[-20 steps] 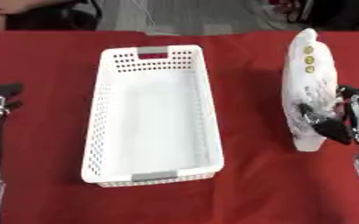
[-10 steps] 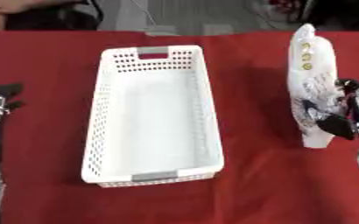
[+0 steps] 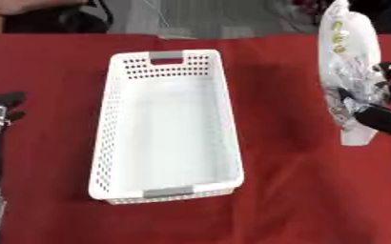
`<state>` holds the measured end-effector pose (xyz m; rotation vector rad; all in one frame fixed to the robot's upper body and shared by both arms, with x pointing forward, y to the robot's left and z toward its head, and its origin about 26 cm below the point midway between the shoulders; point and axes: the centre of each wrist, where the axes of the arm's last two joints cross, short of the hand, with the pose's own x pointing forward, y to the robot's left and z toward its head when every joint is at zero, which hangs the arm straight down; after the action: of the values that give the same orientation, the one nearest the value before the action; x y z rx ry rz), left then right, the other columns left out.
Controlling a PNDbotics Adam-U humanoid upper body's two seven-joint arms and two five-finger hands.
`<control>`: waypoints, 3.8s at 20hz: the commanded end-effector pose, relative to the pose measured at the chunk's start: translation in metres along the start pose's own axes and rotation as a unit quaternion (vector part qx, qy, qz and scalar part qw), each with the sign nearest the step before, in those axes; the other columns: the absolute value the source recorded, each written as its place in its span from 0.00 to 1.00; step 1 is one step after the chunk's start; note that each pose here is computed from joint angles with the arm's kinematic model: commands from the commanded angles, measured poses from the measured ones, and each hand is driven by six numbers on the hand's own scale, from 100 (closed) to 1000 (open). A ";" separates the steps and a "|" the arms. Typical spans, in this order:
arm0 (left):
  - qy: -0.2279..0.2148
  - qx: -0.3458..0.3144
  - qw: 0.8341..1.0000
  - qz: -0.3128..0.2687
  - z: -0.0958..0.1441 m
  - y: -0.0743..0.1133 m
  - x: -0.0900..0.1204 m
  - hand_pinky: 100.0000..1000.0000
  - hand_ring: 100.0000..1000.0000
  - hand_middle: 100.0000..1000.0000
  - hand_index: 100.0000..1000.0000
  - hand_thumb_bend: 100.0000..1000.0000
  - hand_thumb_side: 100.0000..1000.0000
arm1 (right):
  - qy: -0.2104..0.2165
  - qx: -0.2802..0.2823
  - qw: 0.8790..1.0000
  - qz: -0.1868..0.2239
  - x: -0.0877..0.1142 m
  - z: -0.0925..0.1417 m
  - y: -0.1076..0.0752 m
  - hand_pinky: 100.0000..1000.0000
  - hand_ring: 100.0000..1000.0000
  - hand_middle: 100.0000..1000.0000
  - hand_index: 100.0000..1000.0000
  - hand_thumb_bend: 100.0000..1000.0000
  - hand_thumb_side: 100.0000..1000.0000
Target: Pick up objects on the table and place them in the box.
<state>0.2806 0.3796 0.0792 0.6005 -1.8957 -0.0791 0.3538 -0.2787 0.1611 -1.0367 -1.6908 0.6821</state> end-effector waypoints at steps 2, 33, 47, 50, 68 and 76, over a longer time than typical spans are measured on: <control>-0.010 -0.002 1.000 -0.003 -0.003 0.002 0.004 0.80 0.85 0.75 0.76 0.21 1.00 | -0.023 -0.016 1.000 0.006 0.008 -0.006 -0.016 0.00 0.23 0.20 0.37 0.00 0.15; -0.006 -0.012 1.000 -0.002 -0.002 0.000 0.002 0.80 0.85 0.75 0.76 0.20 1.00 | -0.261 0.054 0.963 -0.047 0.121 -0.020 -0.018 0.00 0.24 0.20 0.35 0.00 0.17; -0.007 -0.020 1.000 0.001 -0.003 -0.003 0.003 0.80 0.85 0.75 0.76 0.20 1.00 | -0.401 0.084 0.912 0.000 0.201 -0.033 -0.013 0.00 0.26 0.21 0.33 0.00 0.18; -0.008 -0.021 1.000 0.001 -0.003 -0.004 0.003 0.80 0.85 0.75 0.76 0.20 1.00 | -0.410 0.092 0.907 0.003 0.208 -0.034 -0.007 0.00 0.26 0.22 0.33 0.00 0.18; -0.009 -0.026 1.000 0.002 -0.004 -0.005 0.003 0.80 0.85 0.75 0.76 0.19 1.00 | -0.502 0.270 0.817 0.090 0.207 -0.031 0.060 0.27 0.62 0.68 0.73 0.14 0.70; -0.008 -0.025 1.000 0.002 -0.003 -0.005 0.003 0.81 0.85 0.75 0.76 0.19 1.00 | -0.499 0.274 0.818 0.087 0.193 -0.036 0.063 0.29 0.64 0.71 0.76 0.19 0.70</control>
<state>0.2828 0.3738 0.0738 0.5570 -1.8817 -0.1181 0.3811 -0.0780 0.2025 -0.3661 -1.9995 1.9613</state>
